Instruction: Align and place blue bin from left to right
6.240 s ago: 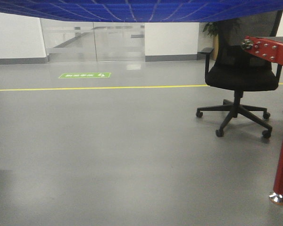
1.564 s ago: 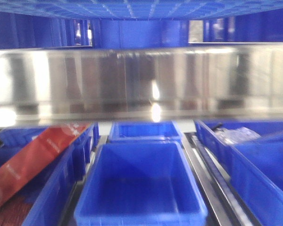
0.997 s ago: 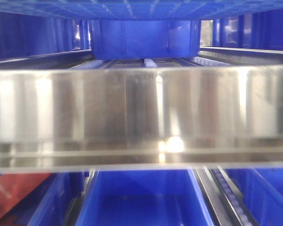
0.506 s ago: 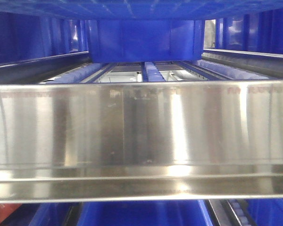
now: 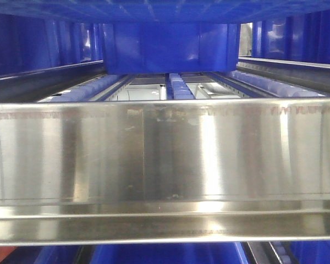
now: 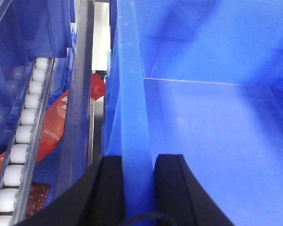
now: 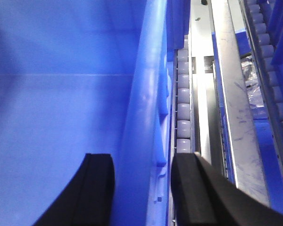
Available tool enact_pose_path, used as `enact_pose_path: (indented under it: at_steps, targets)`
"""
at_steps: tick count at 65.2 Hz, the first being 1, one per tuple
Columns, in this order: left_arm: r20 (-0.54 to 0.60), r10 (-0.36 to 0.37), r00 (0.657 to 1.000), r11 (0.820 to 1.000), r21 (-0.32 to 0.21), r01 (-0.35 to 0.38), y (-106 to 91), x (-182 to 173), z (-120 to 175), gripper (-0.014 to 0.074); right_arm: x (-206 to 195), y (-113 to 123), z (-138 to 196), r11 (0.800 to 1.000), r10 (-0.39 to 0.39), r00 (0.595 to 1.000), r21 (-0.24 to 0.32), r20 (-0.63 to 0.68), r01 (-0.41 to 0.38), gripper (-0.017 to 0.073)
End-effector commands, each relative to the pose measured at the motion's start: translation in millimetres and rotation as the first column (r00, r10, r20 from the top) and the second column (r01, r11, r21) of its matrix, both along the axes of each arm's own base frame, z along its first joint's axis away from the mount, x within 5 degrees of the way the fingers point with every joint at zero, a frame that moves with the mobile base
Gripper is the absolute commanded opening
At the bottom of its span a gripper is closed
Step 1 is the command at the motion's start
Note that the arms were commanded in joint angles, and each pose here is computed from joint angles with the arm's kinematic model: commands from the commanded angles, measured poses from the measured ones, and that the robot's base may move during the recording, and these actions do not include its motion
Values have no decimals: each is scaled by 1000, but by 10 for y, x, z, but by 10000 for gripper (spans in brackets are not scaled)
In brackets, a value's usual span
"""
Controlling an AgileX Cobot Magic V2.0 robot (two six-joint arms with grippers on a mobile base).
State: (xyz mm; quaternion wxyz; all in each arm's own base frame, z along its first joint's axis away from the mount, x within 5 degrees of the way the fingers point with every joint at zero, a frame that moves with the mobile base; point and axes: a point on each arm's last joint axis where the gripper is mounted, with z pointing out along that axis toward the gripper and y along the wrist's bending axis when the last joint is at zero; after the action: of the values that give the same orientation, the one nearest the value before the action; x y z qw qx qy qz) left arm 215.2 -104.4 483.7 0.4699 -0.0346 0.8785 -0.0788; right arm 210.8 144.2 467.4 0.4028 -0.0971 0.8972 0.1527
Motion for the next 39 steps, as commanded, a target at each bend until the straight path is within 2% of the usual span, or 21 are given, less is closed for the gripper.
enact_pose_path:
  at_steps: [1, 22, 39]
  targets:
    - [98, -5, 995, 1000, -3, 5, 59, -68, 162, -111, 19, -74, 126, 999, -41, 995, 15, 95, 40, -81]
    - [116, -17, 993, 1000, -7, 18, 22, -26, 160, -111, 38, -55, 145, 999, -36, 992, 32, 120, 33, -81]
    - [106, -56, 993, 998, 23, 54, -255, 377, -86, -111, 284, 62, -74, 998, -52, 989, -23, 138, 56, -81]
